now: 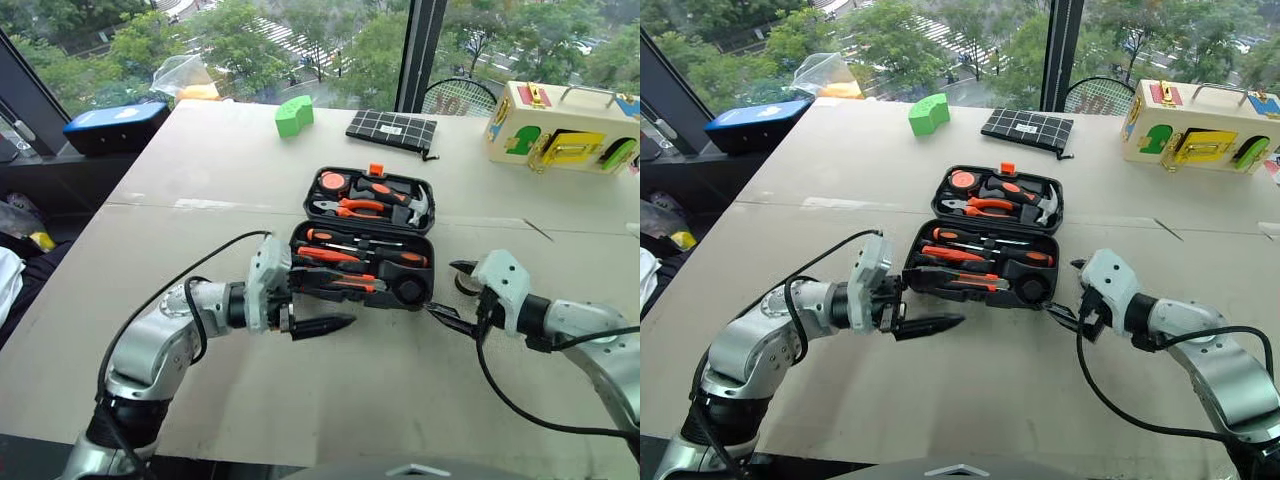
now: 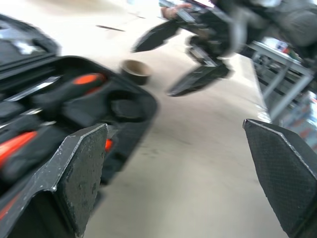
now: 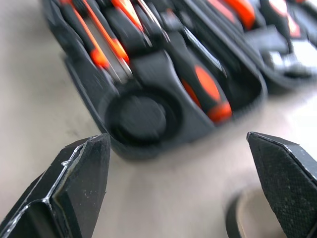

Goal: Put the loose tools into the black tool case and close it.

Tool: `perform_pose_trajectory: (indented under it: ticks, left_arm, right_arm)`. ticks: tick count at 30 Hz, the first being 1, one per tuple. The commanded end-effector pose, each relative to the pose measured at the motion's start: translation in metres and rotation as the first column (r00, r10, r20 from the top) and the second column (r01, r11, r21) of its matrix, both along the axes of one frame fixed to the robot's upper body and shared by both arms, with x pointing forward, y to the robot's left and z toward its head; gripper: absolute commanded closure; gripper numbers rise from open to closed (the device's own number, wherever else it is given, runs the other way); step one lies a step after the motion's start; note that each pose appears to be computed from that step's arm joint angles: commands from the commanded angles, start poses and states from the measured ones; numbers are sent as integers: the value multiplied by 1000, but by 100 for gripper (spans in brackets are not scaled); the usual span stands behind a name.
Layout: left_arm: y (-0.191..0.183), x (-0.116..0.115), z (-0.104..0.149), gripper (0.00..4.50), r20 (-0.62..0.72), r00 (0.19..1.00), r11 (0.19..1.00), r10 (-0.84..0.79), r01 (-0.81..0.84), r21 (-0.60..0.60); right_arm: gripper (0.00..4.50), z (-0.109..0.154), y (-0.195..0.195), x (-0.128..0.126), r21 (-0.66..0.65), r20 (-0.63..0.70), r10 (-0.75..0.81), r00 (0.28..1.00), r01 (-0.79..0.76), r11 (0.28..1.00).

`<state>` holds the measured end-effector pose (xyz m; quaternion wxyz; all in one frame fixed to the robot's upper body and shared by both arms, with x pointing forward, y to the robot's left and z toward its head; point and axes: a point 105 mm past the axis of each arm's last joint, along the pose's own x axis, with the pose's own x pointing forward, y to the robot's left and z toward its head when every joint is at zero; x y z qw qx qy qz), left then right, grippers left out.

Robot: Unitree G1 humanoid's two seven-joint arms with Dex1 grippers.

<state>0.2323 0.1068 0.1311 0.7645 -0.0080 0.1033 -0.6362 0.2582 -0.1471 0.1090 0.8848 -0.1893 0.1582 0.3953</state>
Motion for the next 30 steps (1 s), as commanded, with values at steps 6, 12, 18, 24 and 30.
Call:
perform_pose_trajectory:
  ticks: [6, 12, 18, 24, 30]
  left_arm:
    - [-2, -30, 17, 4, 53, 992, 994, -112, 111, 16]
    - [-5, -42, 25, 0, 59, 994, 995, -97, 96, 18]
    - [-7, -51, 25, 0, 54, 996, 998, -66, 65, 15]
    - [13, -47, 27, 0, 110, 994, 999, 25, -21, -37]
    - [40, -23, 19, 0, 54, 995, 997, 79, -79, -17]
  right_arm:
    - [0, -13, -19, 18, -60, -126, -139, 982, 133, 989]
    - [228, -25, -35, 34, -134, -194, -244, 950, 221, 966]
    - [447, -17, -30, 29, -129, -192, -187, 963, 165, 978]
    - [447, 33, 39, -1, 30, -177, 183, 967, -180, 983]
    - [447, 16, 55, 8, -77, -229, 206, 951, -229, 970]
